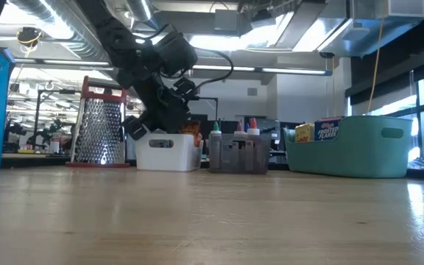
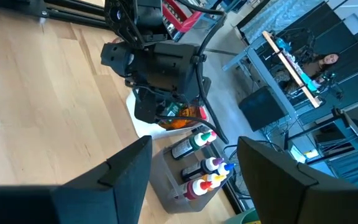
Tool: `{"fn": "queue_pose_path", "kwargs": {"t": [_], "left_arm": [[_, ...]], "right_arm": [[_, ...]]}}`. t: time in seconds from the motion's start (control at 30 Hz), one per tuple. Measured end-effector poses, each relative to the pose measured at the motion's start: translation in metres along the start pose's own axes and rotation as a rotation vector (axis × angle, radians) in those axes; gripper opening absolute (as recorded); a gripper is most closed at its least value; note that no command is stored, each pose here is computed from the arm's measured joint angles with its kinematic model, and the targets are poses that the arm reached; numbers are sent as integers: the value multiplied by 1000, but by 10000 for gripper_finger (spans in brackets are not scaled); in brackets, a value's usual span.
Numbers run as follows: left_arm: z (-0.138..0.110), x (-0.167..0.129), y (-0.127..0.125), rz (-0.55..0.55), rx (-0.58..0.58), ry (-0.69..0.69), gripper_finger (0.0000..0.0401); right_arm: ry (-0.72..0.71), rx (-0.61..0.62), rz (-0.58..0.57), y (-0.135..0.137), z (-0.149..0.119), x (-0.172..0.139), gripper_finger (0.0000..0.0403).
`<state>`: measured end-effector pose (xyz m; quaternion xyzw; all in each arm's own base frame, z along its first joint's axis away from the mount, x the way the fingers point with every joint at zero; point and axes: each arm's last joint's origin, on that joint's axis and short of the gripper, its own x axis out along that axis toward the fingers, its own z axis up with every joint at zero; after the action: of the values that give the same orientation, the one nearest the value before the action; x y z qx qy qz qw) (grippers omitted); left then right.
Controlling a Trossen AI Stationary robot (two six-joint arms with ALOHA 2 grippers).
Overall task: Pick & Place Kitchen Items
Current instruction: Put the black seasoning can into the white bin, then put the light blue cereal box into the green bin
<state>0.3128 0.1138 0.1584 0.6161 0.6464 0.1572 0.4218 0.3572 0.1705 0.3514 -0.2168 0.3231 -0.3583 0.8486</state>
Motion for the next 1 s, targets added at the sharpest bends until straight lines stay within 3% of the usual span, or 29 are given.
{"fn": "queue_pose_path", "kwargs": {"t": [0.4,1.0], "left_arm": [[-2,0,1,3,71,62,163],[3,-8,2,25,82,48,192]], "right_arm": [[3,0,5,0,0,0,238],[4,-2,4,0,0,0,238]]}}
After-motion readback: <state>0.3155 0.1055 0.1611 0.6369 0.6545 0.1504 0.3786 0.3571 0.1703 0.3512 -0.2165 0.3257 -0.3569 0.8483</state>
